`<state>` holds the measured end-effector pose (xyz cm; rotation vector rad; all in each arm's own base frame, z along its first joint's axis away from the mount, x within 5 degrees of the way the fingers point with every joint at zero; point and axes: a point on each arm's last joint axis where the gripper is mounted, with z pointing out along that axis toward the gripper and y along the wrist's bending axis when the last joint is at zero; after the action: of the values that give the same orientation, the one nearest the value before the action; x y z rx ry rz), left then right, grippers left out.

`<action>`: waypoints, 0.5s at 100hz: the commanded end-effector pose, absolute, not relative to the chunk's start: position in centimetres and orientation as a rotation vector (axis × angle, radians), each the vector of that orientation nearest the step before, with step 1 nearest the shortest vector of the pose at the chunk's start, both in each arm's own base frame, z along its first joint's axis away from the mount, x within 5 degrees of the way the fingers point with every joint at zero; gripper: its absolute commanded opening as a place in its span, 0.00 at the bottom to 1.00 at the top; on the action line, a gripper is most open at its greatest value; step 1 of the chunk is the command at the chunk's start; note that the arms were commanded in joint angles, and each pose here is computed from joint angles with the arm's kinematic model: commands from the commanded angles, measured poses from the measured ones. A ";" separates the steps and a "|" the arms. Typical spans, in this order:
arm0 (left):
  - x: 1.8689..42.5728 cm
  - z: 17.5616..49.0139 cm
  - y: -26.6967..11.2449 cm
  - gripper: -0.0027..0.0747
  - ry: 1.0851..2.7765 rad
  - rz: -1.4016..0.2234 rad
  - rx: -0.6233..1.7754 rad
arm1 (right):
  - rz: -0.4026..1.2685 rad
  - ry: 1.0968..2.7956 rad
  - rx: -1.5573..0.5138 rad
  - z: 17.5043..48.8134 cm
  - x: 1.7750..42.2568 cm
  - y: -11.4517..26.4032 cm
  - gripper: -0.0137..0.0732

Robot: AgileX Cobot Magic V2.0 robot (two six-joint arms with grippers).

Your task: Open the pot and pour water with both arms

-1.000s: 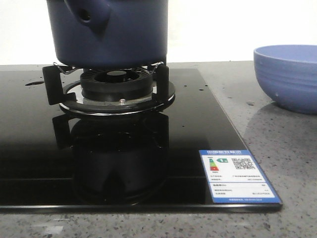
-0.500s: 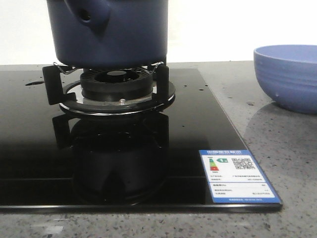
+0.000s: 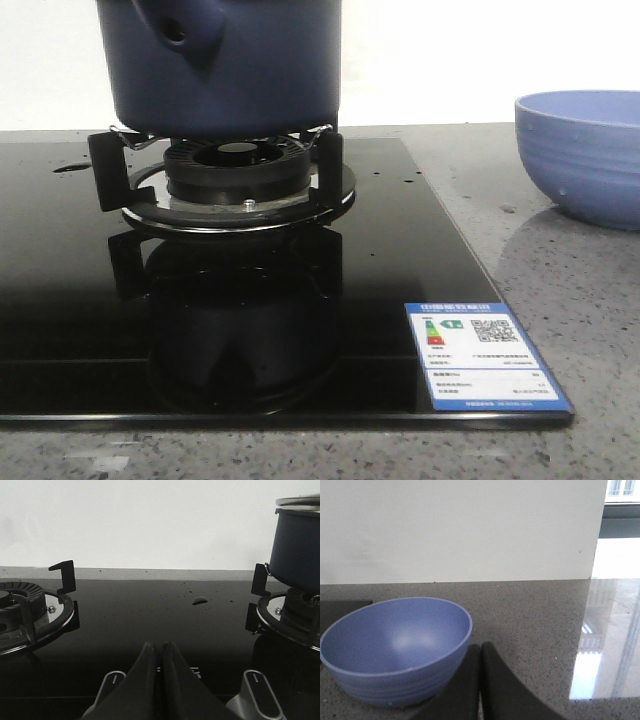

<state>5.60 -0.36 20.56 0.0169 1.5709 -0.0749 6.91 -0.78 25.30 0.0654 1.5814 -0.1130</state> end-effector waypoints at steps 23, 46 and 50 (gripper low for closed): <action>5.5 20.2 -0.3 0.01 1.507 -0.088 -0.004 | -0.088 1.535 -0.011 20.2 6.2 -0.3 0.08; 5.5 20.2 -0.3 0.01 1.507 -0.088 -0.004 | -0.136 1.565 -0.042 19.7 5.6 -0.4 0.08; 5.5 20.2 -0.3 0.01 1.507 -0.088 -0.004 | -0.136 1.570 -0.042 19.6 5.6 -0.4 0.08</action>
<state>5.60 -0.36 20.54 0.0171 1.5731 -0.0750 5.60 -0.38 19.90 -0.0311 1.6145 -0.1248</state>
